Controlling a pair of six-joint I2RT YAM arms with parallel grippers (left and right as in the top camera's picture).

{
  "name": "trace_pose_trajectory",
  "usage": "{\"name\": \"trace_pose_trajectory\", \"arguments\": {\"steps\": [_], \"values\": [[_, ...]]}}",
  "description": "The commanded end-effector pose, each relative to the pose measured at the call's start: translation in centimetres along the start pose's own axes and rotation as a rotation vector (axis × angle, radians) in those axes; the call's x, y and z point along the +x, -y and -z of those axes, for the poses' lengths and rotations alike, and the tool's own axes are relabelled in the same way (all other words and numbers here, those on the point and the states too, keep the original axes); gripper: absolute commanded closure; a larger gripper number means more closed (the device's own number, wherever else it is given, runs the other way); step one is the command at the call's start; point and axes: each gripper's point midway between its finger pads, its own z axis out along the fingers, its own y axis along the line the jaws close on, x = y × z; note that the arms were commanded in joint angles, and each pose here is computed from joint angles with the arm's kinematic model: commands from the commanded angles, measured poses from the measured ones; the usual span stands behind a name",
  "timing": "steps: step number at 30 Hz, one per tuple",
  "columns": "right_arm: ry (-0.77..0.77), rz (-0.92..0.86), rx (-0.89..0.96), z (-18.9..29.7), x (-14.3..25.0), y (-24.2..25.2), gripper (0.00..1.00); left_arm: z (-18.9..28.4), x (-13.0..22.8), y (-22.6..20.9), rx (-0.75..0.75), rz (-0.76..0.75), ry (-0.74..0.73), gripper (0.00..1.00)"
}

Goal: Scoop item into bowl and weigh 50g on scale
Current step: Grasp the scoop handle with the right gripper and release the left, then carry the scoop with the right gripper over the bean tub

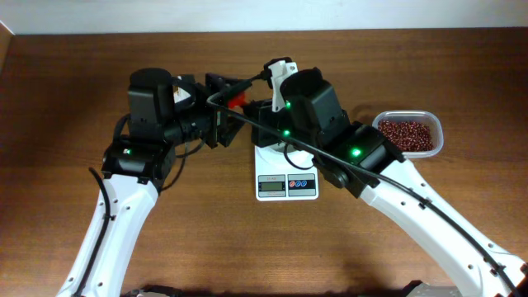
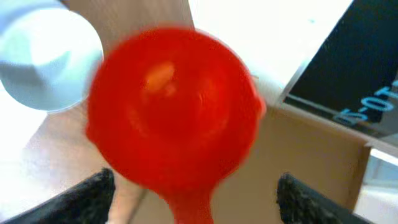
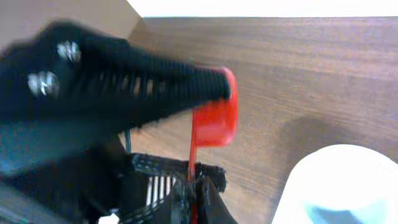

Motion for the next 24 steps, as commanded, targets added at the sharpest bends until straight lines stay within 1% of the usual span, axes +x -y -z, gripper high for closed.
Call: {"name": "trace_pose_trajectory", "arguments": {"steps": [1,3,4,7,8,11,12,13,15,17,19,21,22,24], "values": [[0.022,0.051,0.012,1.7,-2.1,-0.5,0.96,0.6,-1.5,0.7,-0.003,-0.212,0.111,0.05],[-0.023,0.025,0.069,3.8,-2.7,1.4,0.96,0.7,-2.8,0.6,-0.033,-0.375,0.185,0.01],[-0.053,0.014,0.115,5.0,-2.8,3.0,0.96,0.8,-3.0,0.5,-0.046,-0.469,0.195,0.01],[-0.136,-0.045,0.262,8.1,-2.3,8.7,0.96,0.8,-3.0,0.5,-0.071,-0.700,0.188,0.01],[-0.181,-0.063,0.319,9.4,-1.6,11.1,0.96,0.8,-2.9,0.0,-0.092,-0.752,0.179,0.01],[-0.264,-0.154,0.456,12.8,0.0,17.2,0.96,0.8,-2.7,-1.9,-0.165,-0.822,0.137,0.01],[-0.277,-0.192,0.504,14.0,0.3,19.2,0.96,0.9,-2.6,-2.4,-0.189,-0.874,0.119,0.00],[-0.299,-0.219,0.540,15.1,0.7,21.2,0.96,1.0,-2.4,-2.8,-0.207,-0.886,0.106,0.00],[-0.379,-0.272,0.597,16.6,2.4,24.7,0.96,1.4,-2.1,-3.0,-0.242,-0.909,0.079,0.01],[-0.455,-0.341,0.684,17.8,4.0,29.0,0.96,1.7,-2.2,-2.5,-0.294,-0.986,0.047,0.01],[-0.514,-0.364,0.712,17.6,5.0,31.8,0.96,2.0,-3.1,-3.1,-0.424,-1.017,0.043,0.00],[-0.567,-0.361,0.740,16.7,5.4,34.2,0.96,1.2,-3.5,-3.8,-0.522,-1.064,0.002,0.01],[-0.588,-0.357,0.769,16.4,5.5,35.4,0.96,0.5,-3.6,-4.3,-0.544,-1.079,-0.016,0.01],[-0.621,-0.333,0.756,15.1,5.9,36.6,0.96,-0.7,-3.6,-5.5,-0.581,-1.091,-0.053,0.01]]}}
